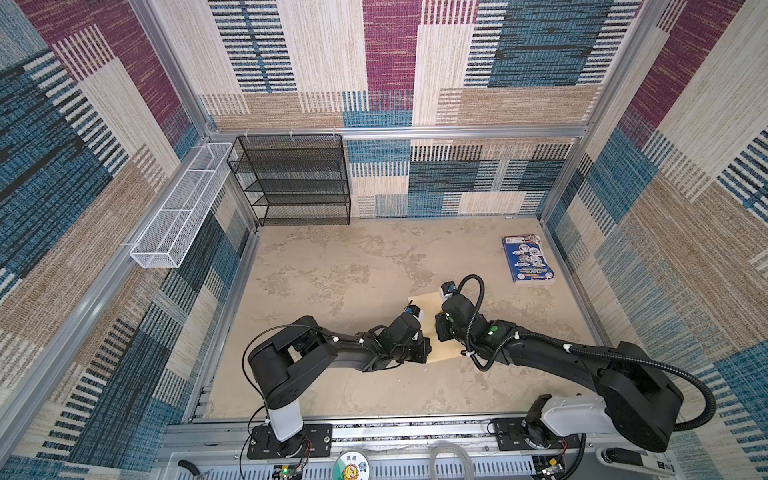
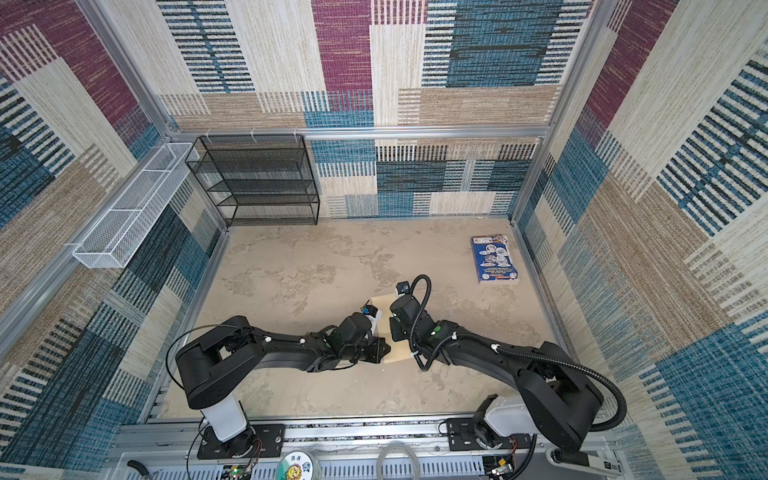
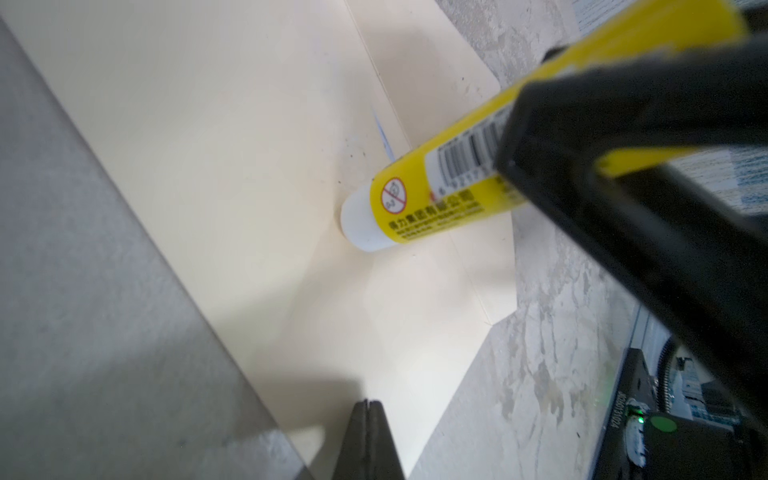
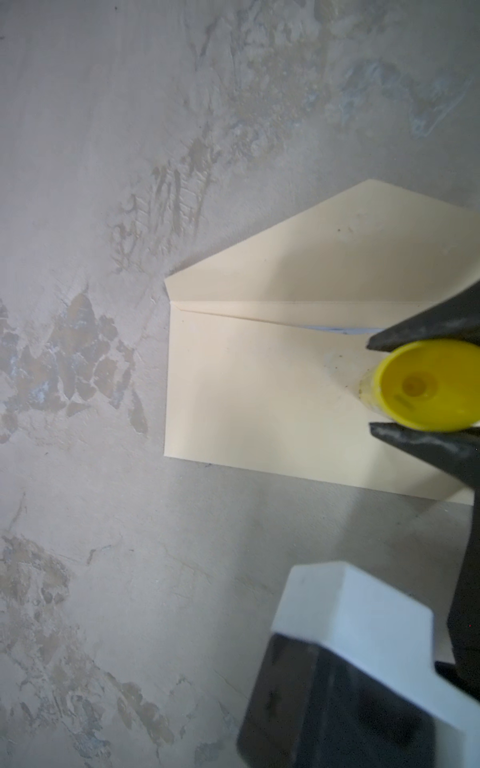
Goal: Place the letter into the envelope and seal it
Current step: 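Rub the glue stick tip along the envelope flap with the right gripper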
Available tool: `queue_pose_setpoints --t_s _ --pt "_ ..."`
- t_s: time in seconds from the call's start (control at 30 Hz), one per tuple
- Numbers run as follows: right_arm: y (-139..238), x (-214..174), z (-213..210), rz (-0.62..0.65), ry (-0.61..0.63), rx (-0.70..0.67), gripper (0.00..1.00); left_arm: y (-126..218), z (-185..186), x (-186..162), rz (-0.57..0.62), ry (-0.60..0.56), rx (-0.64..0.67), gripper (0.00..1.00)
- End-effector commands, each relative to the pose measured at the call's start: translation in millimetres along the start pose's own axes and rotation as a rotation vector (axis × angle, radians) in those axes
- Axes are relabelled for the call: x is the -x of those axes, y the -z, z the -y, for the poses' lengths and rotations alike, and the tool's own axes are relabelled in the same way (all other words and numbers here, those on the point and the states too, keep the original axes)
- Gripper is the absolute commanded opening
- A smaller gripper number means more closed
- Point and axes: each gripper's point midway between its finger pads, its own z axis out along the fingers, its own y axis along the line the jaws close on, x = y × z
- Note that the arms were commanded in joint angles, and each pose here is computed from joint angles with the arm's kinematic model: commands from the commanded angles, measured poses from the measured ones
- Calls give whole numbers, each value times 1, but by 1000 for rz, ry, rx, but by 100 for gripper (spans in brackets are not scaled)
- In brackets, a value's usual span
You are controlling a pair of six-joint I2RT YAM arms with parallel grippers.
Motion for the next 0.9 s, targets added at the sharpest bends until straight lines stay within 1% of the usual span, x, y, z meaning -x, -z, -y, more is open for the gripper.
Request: queue_pose_setpoints --t_s 0.0,0.2,0.57,0.7,0.8,0.83,0.87 --pt "-2 -7 18 -22 11 -102 0 0 -28 -18 -58 17 108 0" --pt "-8 4 18 8 18 -125 0 0 -29 -19 -60 16 112 0" --pt "-23 11 8 15 -11 -79 0 -1 -33 -21 -66 20 114 0" --pt "-16 19 7 44 -43 -70 0 1 -32 -19 -58 21 104 0" --pt "1 35 10 112 -95 -61 0 4 -23 -12 -29 17 68 0" --pt "9 42 9 142 -114 -49 0 6 -20 -8 -13 19 52 9" --pt "17 49 10 172 -138 -35 0 9 -14 -4 3 19 33 25"
